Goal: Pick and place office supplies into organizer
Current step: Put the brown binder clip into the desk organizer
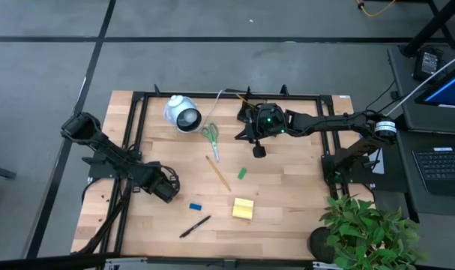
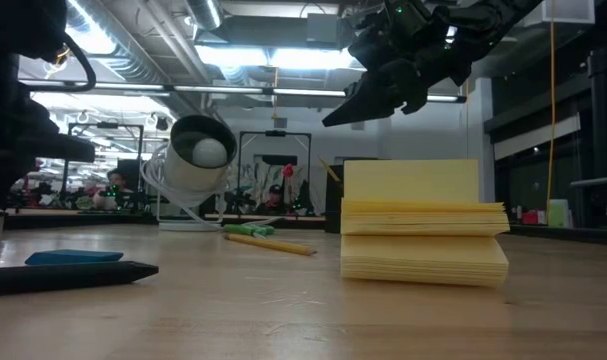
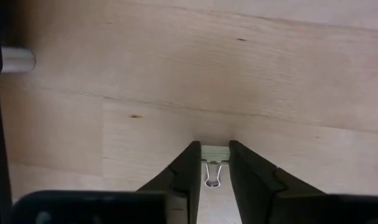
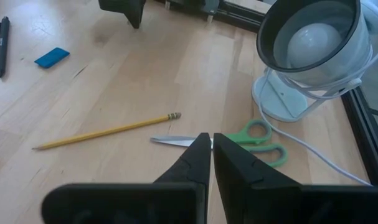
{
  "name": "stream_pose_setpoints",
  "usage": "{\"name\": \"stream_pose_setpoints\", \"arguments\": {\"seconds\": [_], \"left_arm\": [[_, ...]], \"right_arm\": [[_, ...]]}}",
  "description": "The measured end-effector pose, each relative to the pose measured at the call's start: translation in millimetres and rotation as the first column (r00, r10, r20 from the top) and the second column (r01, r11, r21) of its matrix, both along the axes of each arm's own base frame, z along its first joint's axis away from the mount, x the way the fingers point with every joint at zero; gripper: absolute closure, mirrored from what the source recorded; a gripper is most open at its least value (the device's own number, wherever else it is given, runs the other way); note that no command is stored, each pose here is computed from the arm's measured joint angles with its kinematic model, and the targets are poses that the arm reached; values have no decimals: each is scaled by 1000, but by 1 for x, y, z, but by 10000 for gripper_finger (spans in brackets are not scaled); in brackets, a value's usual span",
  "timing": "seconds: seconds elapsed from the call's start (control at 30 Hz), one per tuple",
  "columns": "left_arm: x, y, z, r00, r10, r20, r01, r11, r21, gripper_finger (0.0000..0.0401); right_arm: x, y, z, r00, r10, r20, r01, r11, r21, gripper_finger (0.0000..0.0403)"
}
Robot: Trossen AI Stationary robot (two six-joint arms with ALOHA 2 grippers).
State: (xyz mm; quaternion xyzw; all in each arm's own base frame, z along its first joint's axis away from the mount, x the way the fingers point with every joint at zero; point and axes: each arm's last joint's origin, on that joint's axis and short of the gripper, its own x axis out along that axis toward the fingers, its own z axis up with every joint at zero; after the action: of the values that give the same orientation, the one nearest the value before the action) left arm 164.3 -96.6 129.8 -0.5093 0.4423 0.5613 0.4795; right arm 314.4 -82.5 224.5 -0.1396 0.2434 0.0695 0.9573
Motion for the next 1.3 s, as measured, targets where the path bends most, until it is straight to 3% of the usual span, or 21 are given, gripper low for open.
{"name": "stream_pose_setpoints", "arguments": {"seconds": [0.27, 0.37, 0.53, 0.77, 0.97, 1.3], "left_arm": [[-1, 1, 7, 998, -29, 51, 29, 1000, -2, 334], [-2, 4, 13, 992, -39, 117, 35, 999, 39, 335], [-3, 6, 25, 965, -106, 240, 67, 984, 167, 335], [-3, 10, 37, 900, -257, 353, 108, 914, 391, 335], [6, 9, 47, 811, -421, 405, 142, 814, 563, 335], [31, 3, 67, 663, -710, 239, 207, 480, 853, 335]], "right_arm": [[0, 0, 0, 1000, 0, 4, 0, 1000, -1, 377], [0, 0, 0, 1000, -1, 2, 1, 1000, -1, 377], [0, 0, -1, 1000, -2, -8, 2, 1000, 2, 377], [-1, 0, -2, 1000, -4, -25, 4, 1000, 8, 377], [-3, 1, -6, 998, 0, -68, 2, 1000, 22, 377], [-6, 7, -2, 997, -6, -77, 16, 992, 121, 380]]}}
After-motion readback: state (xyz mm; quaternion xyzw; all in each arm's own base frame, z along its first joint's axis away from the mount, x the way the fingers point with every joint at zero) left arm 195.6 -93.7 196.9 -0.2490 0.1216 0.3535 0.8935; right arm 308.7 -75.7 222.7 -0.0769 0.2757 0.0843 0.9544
